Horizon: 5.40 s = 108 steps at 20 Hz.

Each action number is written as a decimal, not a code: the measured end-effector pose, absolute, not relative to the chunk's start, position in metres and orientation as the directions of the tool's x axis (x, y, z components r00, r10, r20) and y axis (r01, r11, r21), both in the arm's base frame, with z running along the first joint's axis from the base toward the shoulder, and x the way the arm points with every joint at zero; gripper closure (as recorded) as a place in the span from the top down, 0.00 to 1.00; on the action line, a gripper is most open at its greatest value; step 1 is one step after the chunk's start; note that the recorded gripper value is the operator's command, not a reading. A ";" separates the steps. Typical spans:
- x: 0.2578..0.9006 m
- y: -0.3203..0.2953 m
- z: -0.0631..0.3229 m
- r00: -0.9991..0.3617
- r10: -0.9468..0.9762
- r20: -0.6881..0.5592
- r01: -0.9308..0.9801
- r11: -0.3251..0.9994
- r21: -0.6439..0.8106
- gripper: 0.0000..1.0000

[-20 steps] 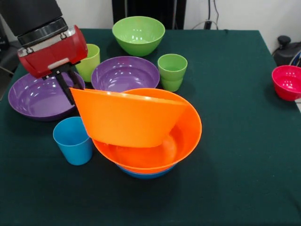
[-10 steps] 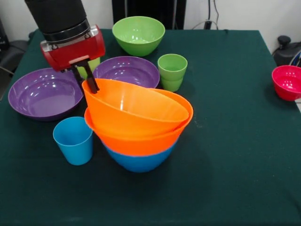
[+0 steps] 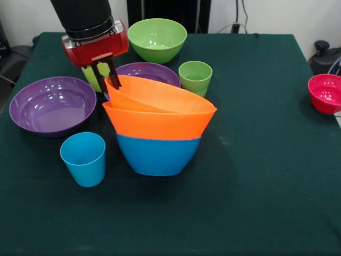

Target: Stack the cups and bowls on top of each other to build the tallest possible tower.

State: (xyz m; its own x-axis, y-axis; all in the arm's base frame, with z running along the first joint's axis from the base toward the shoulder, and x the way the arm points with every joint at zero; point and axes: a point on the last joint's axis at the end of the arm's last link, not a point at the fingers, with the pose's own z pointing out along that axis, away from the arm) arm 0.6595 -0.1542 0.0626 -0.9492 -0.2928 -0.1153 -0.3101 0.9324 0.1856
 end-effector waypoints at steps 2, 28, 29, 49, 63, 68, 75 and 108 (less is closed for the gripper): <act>0.657 -0.155 0.062 -0.951 -0.290 -0.109 -0.306 0.933 0.189 1.00; 0.641 -0.147 0.053 -0.970 -0.241 -0.028 -0.241 0.944 0.226 1.00; 0.642 -0.145 0.053 -0.969 -0.244 -0.028 -0.244 0.943 0.226 1.00; 0.647 -0.130 0.054 -0.965 -0.259 -0.031 -0.259 0.938 0.230 0.00; 0.655 -0.129 0.059 -0.971 -0.237 -0.039 -0.239 0.939 0.246 0.00; 0.655 -0.127 0.059 -0.971 -0.237 -0.039 -0.239 0.939 0.248 0.00; 0.655 -0.127 0.058 -0.971 -0.238 -0.038 -0.240 0.939 0.248 0.00; 0.665 -0.106 0.062 -0.965 -0.257 -0.041 -0.260 0.938 0.231 1.00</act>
